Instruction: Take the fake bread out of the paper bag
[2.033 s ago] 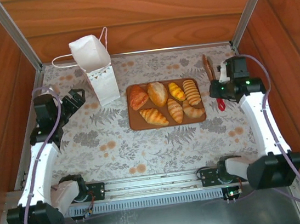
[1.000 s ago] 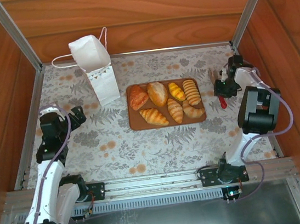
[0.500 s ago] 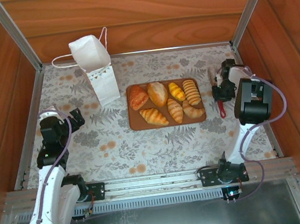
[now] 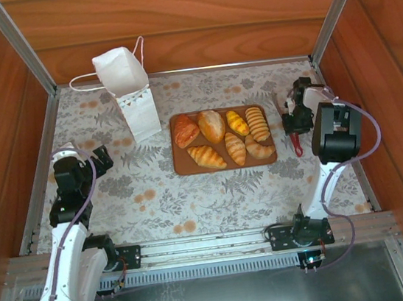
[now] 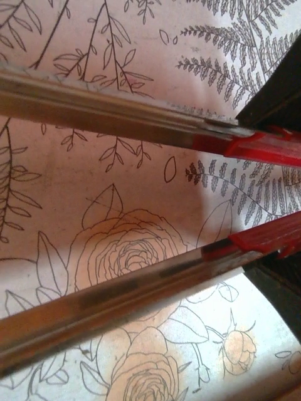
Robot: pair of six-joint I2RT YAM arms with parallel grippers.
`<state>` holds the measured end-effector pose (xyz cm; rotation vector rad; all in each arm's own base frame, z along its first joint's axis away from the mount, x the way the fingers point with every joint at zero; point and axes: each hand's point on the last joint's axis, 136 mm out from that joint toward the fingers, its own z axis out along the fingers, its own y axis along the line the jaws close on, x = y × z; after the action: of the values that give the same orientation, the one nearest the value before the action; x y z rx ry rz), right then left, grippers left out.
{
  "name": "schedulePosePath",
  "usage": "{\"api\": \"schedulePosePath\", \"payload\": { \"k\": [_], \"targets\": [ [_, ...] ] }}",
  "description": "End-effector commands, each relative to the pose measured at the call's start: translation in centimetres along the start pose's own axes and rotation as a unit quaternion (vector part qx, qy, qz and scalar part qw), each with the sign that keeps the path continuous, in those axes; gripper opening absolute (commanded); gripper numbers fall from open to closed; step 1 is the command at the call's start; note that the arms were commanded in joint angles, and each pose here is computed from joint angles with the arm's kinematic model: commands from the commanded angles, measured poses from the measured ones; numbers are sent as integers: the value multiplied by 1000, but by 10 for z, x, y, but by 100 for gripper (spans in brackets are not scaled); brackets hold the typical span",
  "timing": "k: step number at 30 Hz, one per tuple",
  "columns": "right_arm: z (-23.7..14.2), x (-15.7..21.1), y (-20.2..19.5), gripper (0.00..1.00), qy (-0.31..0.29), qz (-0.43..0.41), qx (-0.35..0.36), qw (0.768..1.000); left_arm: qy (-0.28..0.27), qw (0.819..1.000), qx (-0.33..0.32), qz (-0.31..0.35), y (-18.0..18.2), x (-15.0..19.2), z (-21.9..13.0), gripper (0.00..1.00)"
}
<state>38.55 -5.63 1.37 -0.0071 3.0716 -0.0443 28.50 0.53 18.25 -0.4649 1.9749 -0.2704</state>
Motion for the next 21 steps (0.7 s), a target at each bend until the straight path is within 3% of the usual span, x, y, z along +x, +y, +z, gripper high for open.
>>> {"api": "schedulePosePath", "payload": {
  "k": [1,10,12,21],
  "targets": [
    [12,12,0,50,31,1,9,999,-8,1000,-5,3,4,1,1,100],
    [-5,19,-2,70,10,32,20,999,-3,1000,1,2,-2,-5,5,100],
    [-14,17,0,78,-5,39,15,999,-3,1000,1,-1,-2,-5,4,100],
    [-72,18,-6,87,-107,74,37,991,-4,1000,-23,-15,8,-2,1,100]
  ]
}}
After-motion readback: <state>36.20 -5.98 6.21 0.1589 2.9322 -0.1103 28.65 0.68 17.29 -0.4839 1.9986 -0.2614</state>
